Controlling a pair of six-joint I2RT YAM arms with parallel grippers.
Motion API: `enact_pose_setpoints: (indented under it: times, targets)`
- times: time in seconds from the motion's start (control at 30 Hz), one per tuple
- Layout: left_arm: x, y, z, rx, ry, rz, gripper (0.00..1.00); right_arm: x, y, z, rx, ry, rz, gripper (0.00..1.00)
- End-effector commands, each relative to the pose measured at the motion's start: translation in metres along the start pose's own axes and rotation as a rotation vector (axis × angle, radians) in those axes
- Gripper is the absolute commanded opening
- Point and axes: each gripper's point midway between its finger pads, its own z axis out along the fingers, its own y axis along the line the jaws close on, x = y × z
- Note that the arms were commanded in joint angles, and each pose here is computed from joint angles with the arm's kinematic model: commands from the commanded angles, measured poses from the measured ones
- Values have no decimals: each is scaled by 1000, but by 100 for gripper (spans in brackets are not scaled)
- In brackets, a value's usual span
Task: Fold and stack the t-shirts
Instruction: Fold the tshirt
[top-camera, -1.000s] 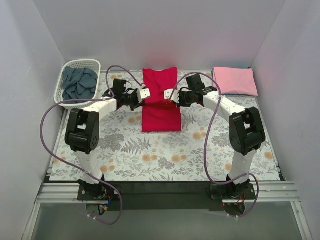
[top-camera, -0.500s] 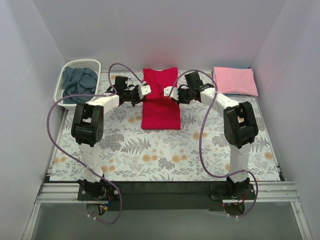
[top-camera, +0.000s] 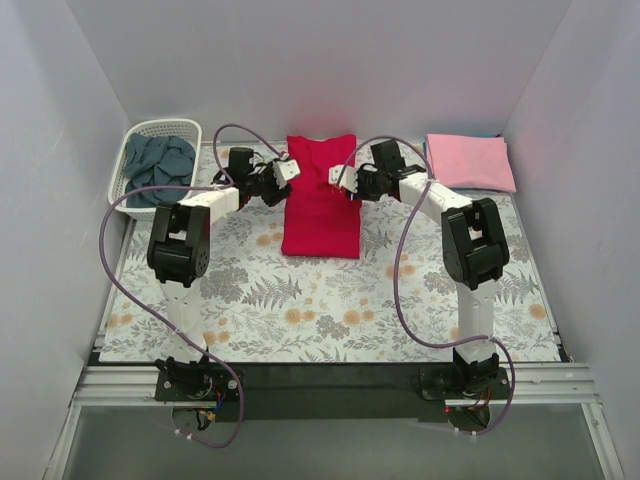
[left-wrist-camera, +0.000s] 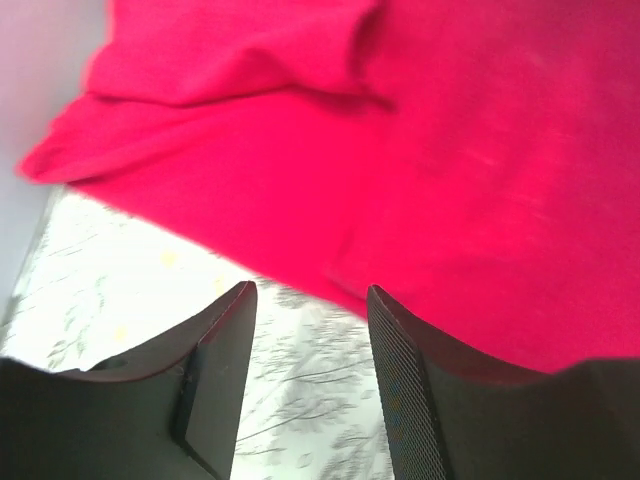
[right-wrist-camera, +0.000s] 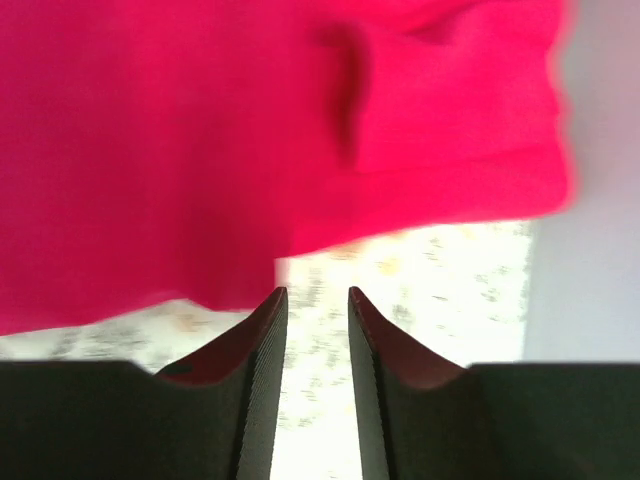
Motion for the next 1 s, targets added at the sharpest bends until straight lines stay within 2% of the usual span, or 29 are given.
enact_pose_setpoints:
  times: [0.0, 0.17, 0.3, 0.33, 0.4, 0.43, 0.47, 0.57, 0.7, 0.87, 0.97]
  targets:
    - [-43, 52, -31, -161, -67, -40, 48, -40, -102, -57, 296, -77, -10, 38]
    - [-61, 20, -66, -134, -89, -156, 46, -65, -125, -106, 387, -133, 72, 42]
    - [-63, 6, -76, -127, -88, -243, 46, -61, -99, -107, 325, -142, 229, 42]
    - [-65, 8, -74, -122, -94, -276, 46, -60, -91, -102, 296, -160, 324, 45]
    - [-55, 1, -65, -74, -54, -380, 46, -54, -80, -98, 237, -162, 446, 50]
    - [-65, 8, -63, -69, -73, -474, 46, -56, -76, -91, 195, -189, 511, 51]
    - [-66, 5, -60, -44, -68, -536, 46, -51, -68, -88, 154, -193, 629, 52]
    - [-66, 0, -45, 1, -73, -755, 46, -45, -56, -72, 69, -219, 836, 53]
    - [-58, 6, -26, -3, -58, -960, 47, -24, -51, -45, -5, -223, 1001, 53]
    - [-43, 6, -8, 12, -34, -1047, 51, -22, -74, -31, -20, -285, 1013, 53]
    - [-31, 9, 2, -8, -12, -1077, 51, -25, -84, -17, -28, -334, 1022, 48]
